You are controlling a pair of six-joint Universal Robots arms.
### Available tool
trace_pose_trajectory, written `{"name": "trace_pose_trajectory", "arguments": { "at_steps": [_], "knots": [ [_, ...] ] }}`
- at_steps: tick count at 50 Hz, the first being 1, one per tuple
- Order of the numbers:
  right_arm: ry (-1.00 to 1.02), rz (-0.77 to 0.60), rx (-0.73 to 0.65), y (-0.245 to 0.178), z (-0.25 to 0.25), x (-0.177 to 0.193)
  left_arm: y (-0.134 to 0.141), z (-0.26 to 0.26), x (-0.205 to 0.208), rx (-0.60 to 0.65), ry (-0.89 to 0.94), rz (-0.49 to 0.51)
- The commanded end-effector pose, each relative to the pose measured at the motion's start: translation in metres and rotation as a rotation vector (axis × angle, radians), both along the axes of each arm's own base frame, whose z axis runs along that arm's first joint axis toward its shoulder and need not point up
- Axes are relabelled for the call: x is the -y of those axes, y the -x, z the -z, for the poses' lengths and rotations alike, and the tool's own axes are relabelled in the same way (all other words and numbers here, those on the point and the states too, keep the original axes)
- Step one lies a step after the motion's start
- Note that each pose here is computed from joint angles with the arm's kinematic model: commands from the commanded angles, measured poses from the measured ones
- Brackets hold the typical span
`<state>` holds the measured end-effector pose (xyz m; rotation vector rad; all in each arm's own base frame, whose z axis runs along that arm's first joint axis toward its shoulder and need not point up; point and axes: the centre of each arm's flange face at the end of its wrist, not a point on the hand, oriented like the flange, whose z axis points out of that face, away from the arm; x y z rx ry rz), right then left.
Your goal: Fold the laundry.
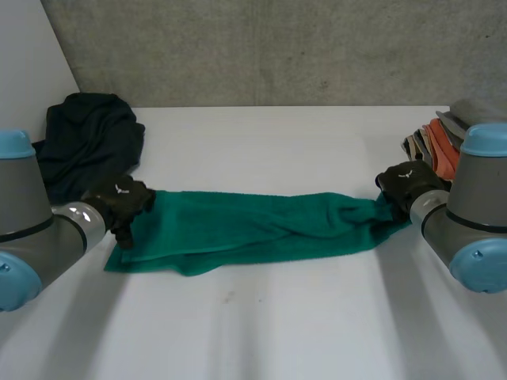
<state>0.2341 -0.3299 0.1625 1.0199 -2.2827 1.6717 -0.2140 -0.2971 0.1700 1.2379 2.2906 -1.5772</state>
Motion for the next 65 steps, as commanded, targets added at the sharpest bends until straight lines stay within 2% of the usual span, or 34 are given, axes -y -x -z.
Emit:
{"name": "trace_pose_trajectory", "arguments": {
  "at_steps": [1, 22, 40, 44, 53, 56, 60, 65],
  "knots": [
    [-0.01, -0.002, -0.004, 0.0, 0.004, -0.003, -0.001, 0.019, 0.011, 0.009, -0.02, 0.01],
    [-0.012, -0.018, -0.016, -0.003, 0.009, -0.007, 0.005, 0.044, 0.018, 0.019, -0.045, 0.025],
    [-0.012, -0.027, -0.028, -0.005, 0.009, -0.01, 0.015, 0.036, 0.047, -0.035, 0.064, 0.024],
    [0.007, -0.027, -0.028, -0.003, -0.005, -0.011, 0.012, 0.011, 0.046, -0.068, 0.092, 0.003],
    [0.096, -0.012, -0.057, 0.024, -0.113, -0.017, -0.013, -0.127, 0.017, -0.271, 0.31, -0.086],
    [0.084, -0.013, -0.049, 0.029, -0.133, -0.02, -0.015, -0.152, 0.006, -0.311, 0.355, -0.08],
    [-0.002, -0.03, -0.061, 0.032, -0.145, -0.023, -0.008, -0.151, -0.004, -0.318, 0.295, -0.043],
    [-0.107, -0.052, -0.112, 0.029, -0.133, -0.015, 0.002, -0.109, 0.014, -0.225, 0.162, -0.06]
  ]
}}
